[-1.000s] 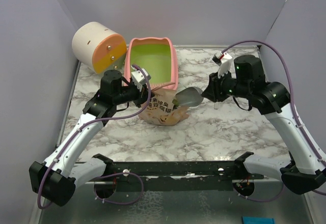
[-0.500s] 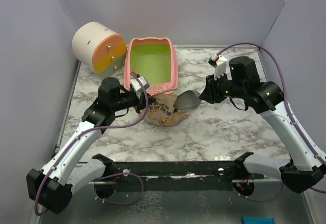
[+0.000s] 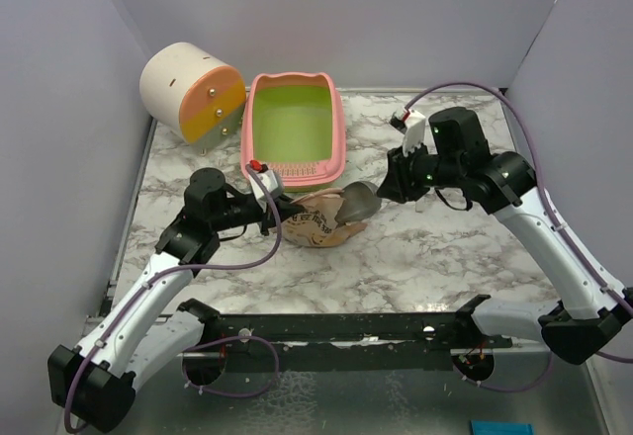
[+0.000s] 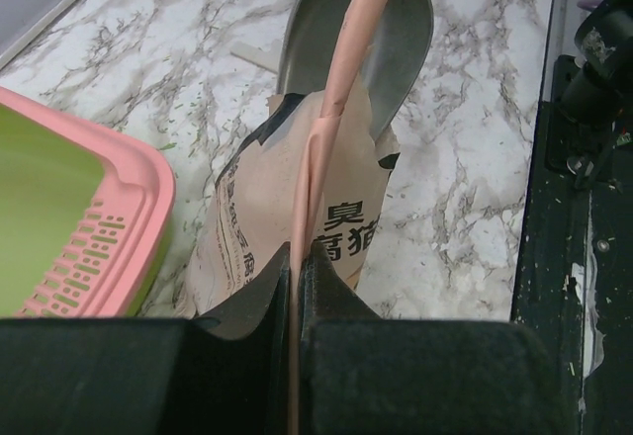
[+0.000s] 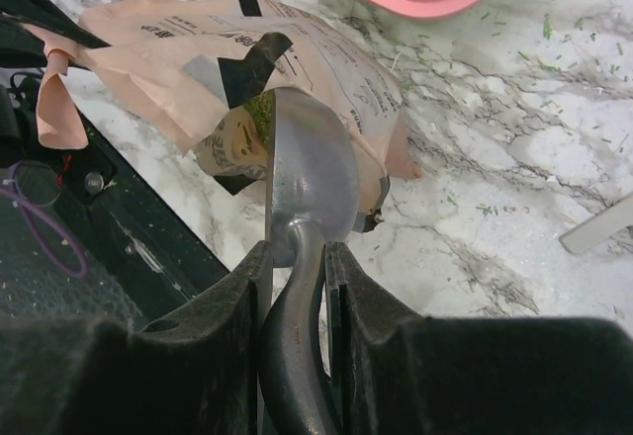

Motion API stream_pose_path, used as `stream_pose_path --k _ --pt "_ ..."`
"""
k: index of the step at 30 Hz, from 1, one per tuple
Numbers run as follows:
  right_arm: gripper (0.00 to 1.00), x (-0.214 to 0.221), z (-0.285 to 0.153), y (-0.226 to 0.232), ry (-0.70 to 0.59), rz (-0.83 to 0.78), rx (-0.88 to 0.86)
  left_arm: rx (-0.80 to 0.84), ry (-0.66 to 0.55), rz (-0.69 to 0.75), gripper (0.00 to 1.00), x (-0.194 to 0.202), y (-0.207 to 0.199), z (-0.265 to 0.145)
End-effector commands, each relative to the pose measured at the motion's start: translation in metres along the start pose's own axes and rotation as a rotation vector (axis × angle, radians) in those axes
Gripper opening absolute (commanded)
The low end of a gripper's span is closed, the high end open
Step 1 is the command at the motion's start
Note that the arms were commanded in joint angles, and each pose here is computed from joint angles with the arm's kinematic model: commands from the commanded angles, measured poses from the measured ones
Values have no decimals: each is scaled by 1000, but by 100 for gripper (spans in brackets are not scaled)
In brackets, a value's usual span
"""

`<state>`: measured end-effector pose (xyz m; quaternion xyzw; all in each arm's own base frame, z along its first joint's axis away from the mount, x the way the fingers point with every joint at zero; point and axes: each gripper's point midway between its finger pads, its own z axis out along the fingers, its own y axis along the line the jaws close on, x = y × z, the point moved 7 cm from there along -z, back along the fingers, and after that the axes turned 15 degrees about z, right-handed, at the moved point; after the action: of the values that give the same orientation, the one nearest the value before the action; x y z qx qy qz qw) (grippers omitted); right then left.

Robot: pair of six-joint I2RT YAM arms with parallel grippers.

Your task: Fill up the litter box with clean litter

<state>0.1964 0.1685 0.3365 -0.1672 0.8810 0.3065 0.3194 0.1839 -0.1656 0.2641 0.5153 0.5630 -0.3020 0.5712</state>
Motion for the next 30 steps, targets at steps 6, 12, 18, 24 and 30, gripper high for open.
stream_pose_path --k 6,12,18,24,30 --pt "1 10 32 -2 6 32 88 63 -135 97 0 -23 -17 -10" --pt "1 12 44 -23 -4 57 262 56 -58 65 0 -4 -20 -11" --pt "1 7 43 -29 -32 44 388 21 -42 54 1 -2 -21 -15" --pt "1 1 47 -4 -69 31 312 21 -107 96 2 -27 -20 -21" --pt "1 7 68 4 -24 -5 331 40 -155 109 3 -39 -13 -14"
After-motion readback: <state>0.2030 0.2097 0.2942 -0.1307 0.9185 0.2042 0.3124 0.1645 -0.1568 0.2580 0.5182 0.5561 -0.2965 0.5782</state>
